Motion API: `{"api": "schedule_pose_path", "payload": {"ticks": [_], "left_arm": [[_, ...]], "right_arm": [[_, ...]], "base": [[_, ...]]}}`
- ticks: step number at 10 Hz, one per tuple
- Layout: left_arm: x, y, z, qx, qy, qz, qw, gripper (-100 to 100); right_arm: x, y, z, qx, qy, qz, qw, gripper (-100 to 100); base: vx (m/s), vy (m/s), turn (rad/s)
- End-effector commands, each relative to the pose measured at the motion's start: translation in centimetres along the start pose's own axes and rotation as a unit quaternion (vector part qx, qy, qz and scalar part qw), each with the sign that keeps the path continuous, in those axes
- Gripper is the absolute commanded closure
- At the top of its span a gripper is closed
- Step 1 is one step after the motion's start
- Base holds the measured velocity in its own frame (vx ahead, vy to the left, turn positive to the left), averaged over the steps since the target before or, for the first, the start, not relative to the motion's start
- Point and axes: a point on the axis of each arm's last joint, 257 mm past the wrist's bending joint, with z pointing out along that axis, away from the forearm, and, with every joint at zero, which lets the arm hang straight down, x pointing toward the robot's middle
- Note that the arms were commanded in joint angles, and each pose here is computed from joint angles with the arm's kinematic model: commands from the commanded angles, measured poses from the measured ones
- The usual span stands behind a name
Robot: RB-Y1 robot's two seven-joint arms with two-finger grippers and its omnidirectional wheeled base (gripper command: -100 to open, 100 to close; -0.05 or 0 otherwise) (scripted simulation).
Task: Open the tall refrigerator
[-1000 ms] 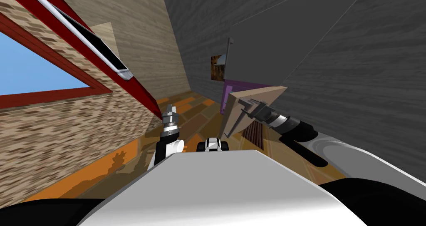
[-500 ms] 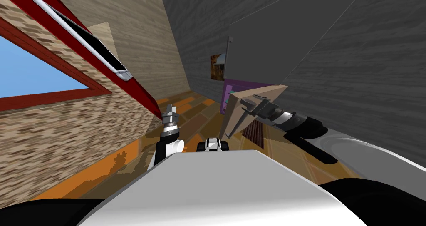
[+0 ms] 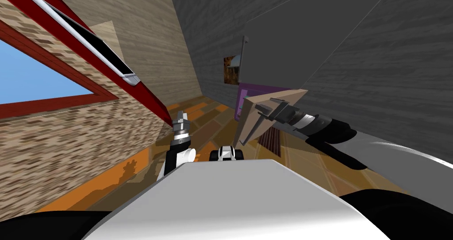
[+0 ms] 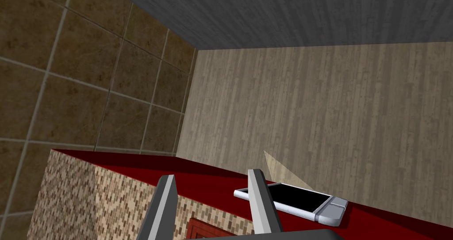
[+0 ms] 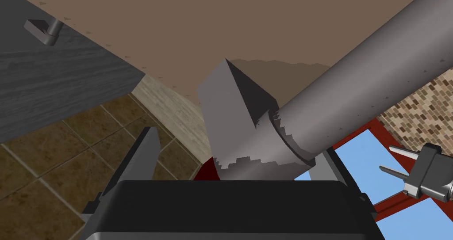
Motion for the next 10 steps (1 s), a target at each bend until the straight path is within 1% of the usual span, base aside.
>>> {"api": "schedule_pose_path", "payload": {"ticks": [1, 2, 4, 5, 10], "left_arm": [[0.0, 0.0, 0.0, 0.0, 0.0, 0.0, 1.0, 0], [0.0, 0.0, 0.0, 0.0, 0.0, 0.0, 1.0, 0], [0.0, 0.0, 0.0, 0.0, 0.0, 0.0, 1.0, 0], [0.0, 0.0, 0.0, 0.0, 0.0, 0.0, 1.0, 0], [0.0, 0.0, 0.0, 0.0, 0.0, 0.0, 1.0, 0]], "right_arm": [[-0.93, -1.36, 0.14, 0.009, -0.006, -0.005, 0.9999, -100], [-1.41, -1.8, 0.25, 0.008, -0.008, -0.005, 0.9999, -100], [-1.41, -1.69, 0.36, 0.009, -0.009, -0.003, 0.9999, -100], [-1.4, -1.68, 0.34, 0.009, -0.009, -0.003, 0.9999, 0], [-1.41, -1.68, 0.34, 0.008, -0.009, -0.003, 0.9999, 0]], "base": [[-0.003, 0.011, -0.013], [0.006, 0.001, -0.016], [0.0, 0.0, 0.0], [0.0, 0.0, 0.0], [0.0, 0.0, 0.0]]}}
